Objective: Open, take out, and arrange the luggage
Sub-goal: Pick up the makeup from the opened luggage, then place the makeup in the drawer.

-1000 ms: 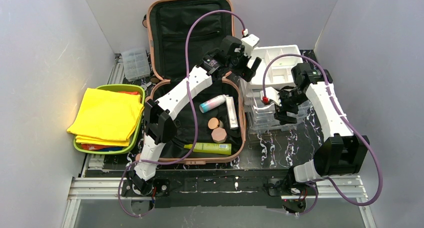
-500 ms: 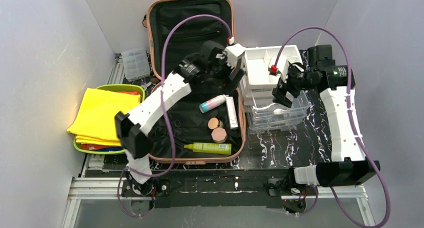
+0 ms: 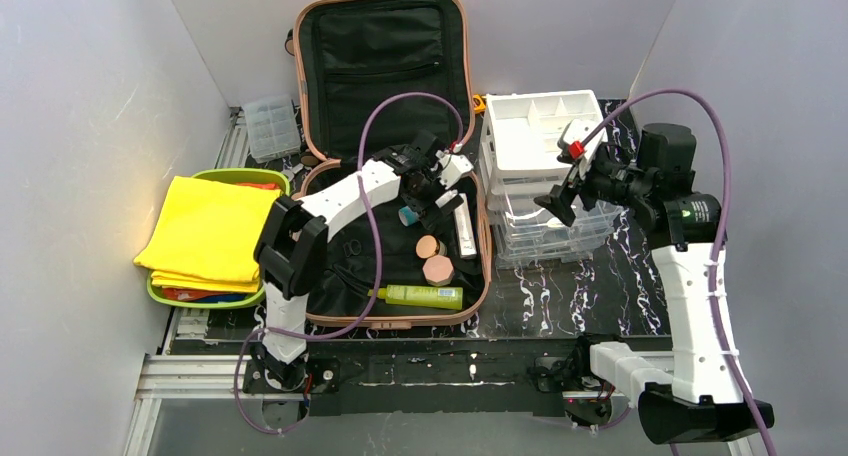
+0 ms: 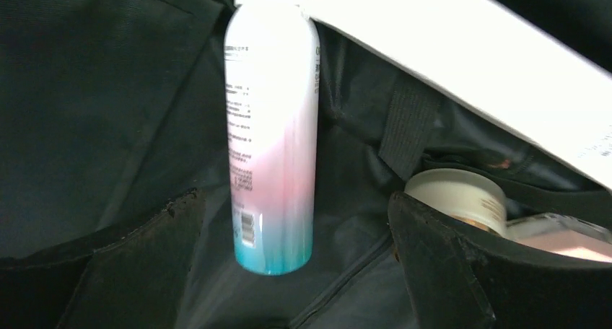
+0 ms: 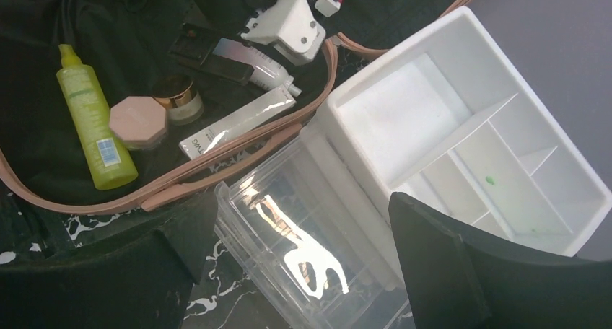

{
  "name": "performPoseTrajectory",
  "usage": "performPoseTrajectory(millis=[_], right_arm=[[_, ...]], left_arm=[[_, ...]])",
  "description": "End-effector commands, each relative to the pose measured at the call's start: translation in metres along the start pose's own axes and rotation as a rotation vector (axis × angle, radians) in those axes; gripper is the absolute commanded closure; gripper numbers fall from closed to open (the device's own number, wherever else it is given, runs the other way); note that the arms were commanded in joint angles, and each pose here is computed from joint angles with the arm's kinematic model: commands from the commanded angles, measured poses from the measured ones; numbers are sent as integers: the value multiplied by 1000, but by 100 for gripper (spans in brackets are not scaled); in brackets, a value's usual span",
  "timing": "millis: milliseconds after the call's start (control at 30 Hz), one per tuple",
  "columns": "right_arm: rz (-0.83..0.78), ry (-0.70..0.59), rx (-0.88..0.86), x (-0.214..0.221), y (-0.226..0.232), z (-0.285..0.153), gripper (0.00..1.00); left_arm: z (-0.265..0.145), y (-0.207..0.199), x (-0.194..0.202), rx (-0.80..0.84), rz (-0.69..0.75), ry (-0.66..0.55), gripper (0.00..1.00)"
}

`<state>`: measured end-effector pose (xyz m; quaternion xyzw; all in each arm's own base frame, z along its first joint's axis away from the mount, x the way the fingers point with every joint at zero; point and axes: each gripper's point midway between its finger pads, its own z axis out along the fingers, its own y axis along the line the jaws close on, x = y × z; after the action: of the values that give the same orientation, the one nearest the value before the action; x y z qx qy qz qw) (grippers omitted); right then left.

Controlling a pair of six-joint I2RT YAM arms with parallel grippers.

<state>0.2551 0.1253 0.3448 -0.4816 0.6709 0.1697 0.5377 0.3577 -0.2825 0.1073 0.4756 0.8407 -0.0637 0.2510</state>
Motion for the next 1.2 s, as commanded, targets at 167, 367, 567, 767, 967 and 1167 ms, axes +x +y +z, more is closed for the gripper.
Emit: performPoseTrajectory(millis=[167,367,567,767,967,1167], right_arm=[[-33,21,78,32,-8,9,1],[-34,26,94,44,-12,15,2],[-48,23,97,41,-11,12,2],[5,57,283,43,-46,4,2],[100,90,559,48,-96,-19,2],[209,119,809,68,-137,-49,2]], left_arm=[[19,0,20,-6,17,62,3],[32,7,40,-35,4,131,24],[35,13,47,-24,-18,160,43],[13,25,40,-32,-67,123,77],[-52,32,11,-34,-102,-36,83],[-130,15,-37,33,-85,-288,82]])
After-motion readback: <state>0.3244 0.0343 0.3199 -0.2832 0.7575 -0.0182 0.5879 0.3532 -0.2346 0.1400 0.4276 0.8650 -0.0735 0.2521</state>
